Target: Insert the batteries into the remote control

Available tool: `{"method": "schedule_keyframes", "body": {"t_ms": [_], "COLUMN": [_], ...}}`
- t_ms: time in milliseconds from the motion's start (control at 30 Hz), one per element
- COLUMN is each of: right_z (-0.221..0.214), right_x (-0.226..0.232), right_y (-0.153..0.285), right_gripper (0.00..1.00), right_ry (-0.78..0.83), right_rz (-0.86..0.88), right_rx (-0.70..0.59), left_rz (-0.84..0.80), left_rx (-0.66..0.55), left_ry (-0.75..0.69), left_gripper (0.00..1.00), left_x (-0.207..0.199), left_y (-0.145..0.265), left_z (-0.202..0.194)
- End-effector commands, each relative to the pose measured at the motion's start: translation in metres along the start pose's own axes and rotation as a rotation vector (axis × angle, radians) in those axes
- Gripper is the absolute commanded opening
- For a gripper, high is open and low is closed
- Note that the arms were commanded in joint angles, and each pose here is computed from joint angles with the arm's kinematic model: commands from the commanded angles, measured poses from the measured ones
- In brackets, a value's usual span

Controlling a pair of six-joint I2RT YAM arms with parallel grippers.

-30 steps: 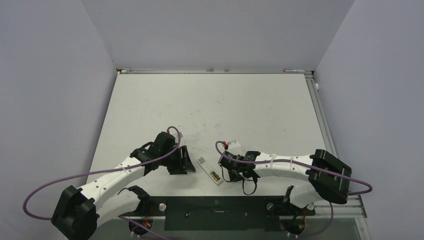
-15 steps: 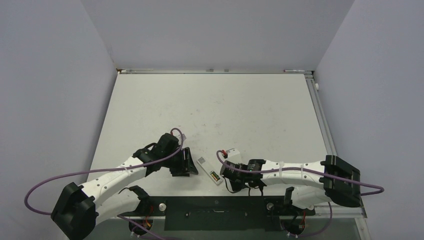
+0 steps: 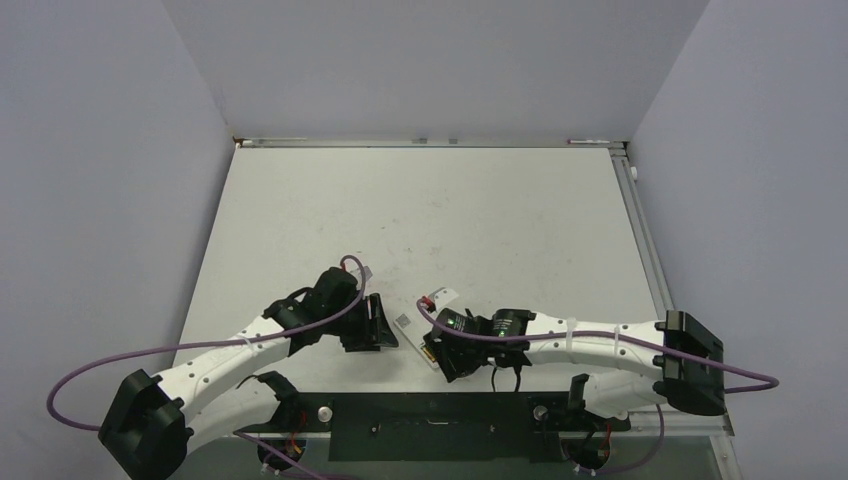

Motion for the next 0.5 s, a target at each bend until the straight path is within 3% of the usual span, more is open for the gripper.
{"method": "schedule_keyframes", "body": {"t_ms": [0,200,467], "right_z": [0.007,-0.008,-0.011], "right_x": [0.013,0.009,0.002], "right_y": [-0.001,-0.018,-0.033], "right_gripper": [0.57,0.58,0.58], "right_ry": [0.121,0.195,0.221], "right_rz": [0.074,0.064,0.014], "right_rx": [0.016,0.102,0.122], "left_rz": [-0.006,-0.004,0.0], "left_rx": [-0.042,-0.045,-0.039], "left_ry": [-0.01,-0.015,-0.021], "left_gripper": [0.5,0.52,0.53], "left_x": [-0.003,-0.002,-0.001], "left_y": [0.007,0.008,0.008], "left_z": [0.005,0.003,0.003]}}
Point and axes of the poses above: each gripper's point midway between its finger pads, its own y axis back along the fingers, its own x axis along the line the jaws close on, z = x × y, the point moved 3 cm from there along y, back along the fingers, and after that the axes turned 14 degrees about -y, right-handed, at the moved point
